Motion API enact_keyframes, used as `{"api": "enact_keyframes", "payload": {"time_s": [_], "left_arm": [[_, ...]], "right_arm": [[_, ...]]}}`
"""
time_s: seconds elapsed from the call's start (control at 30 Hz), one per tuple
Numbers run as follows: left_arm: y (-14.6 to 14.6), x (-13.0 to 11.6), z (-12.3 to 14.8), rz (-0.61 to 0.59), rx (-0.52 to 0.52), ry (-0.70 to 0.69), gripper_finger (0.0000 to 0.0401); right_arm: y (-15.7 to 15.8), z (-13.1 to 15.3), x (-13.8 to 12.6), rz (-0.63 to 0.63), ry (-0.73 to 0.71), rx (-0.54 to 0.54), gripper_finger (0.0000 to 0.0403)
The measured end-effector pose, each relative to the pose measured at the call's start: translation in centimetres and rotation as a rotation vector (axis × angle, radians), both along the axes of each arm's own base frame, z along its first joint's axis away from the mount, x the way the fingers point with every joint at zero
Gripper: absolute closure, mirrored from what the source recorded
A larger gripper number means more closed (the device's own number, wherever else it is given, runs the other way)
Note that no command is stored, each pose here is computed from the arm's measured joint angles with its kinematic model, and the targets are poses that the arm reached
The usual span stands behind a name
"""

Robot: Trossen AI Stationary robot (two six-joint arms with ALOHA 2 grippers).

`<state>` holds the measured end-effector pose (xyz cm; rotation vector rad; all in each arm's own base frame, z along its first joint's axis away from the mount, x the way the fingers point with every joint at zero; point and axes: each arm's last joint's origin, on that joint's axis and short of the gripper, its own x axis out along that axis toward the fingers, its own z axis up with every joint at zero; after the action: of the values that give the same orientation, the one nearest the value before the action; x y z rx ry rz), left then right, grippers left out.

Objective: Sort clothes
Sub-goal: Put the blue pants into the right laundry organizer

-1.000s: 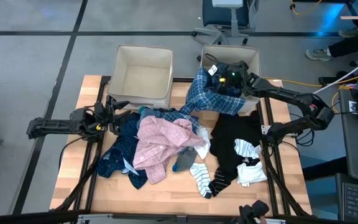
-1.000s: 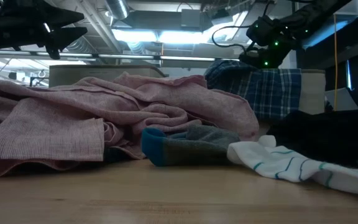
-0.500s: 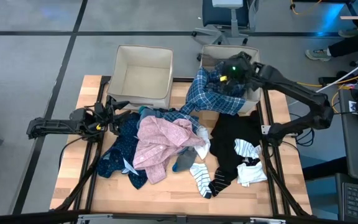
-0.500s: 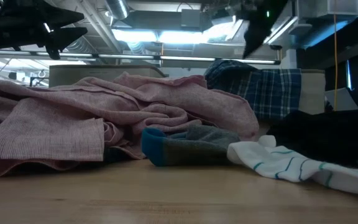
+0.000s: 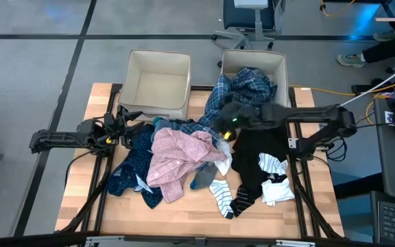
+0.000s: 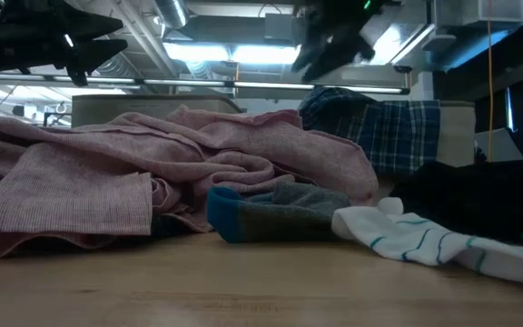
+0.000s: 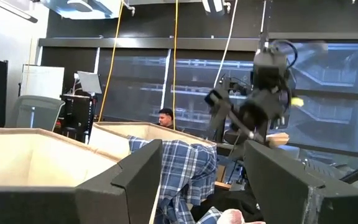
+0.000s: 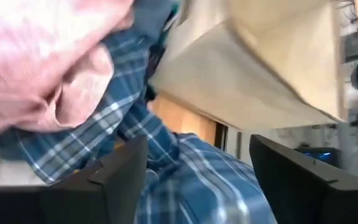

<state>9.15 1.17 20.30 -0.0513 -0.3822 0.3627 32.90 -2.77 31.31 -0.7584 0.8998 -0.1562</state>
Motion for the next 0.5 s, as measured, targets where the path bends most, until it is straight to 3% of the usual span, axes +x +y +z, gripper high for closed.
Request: {"api": "enact_keyframes", "payload": {"time_s": [0.3,0.5], "left_arm": [[0.0,0.0,0.0,-0.002,-0.004,-0.007,0.0184],[0.0,0.0,0.0,-0.002,-0.005,-0.007,0.0184]], "right_arm": [[-0.8,-7.0,3.5,-0.04,0.348,-0.317,0.012],[-1.5,-8.3,3.9,-0.087,0.403,-0.368,0.014]]}}
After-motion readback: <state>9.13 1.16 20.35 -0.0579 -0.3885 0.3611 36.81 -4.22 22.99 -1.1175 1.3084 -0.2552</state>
